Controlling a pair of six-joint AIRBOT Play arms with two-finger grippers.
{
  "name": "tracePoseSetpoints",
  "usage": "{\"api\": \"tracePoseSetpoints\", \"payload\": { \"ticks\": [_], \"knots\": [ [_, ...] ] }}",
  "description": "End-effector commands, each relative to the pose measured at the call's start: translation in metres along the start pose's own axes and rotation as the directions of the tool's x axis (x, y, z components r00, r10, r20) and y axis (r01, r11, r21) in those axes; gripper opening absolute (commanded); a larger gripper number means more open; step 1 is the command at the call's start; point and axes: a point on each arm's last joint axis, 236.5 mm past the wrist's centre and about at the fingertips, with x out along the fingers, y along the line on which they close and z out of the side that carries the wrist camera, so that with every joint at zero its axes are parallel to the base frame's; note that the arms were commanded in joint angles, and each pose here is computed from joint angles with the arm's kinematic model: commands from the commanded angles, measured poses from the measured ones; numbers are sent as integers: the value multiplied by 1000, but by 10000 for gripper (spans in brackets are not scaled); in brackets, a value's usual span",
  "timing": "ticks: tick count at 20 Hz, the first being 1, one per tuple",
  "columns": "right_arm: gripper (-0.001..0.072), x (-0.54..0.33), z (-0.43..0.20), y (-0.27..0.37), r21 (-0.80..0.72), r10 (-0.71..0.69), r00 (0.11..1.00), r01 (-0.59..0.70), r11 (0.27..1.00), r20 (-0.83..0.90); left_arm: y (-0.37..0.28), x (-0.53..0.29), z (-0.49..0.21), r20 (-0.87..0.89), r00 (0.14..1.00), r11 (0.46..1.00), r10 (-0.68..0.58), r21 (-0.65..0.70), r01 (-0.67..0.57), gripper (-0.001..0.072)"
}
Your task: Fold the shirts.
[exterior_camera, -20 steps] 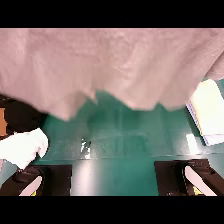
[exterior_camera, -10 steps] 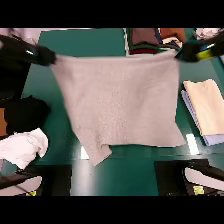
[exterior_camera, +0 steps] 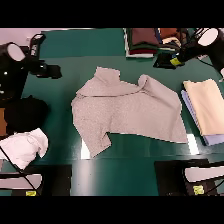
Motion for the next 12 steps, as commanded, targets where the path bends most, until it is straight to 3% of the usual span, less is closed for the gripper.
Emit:
{"api": "tracePoseSetpoints", "payload": {
  "ticks": [1,4,8,12],
  "knots": [
    [396,-15,-10,9,-20,27,999,-27,999,-22,12,-15,-47,-112,993,997,-18,-70,10,474],
    [396,-29,-44,13,-6,26,999,-26,1000,-40,-8,3,-114,-200,976,990,-89,-125,64,502],
    [396,-44,-74,20,10,37,999,-37,999,-16,-56,35,-197,-290,909,936,-299,-275,220,502],
    [396,-59,-83,24,3,34,999,-34,999,38,-72,56,-229,-300,900,926,-317,-302,226,502]
  ]
}}
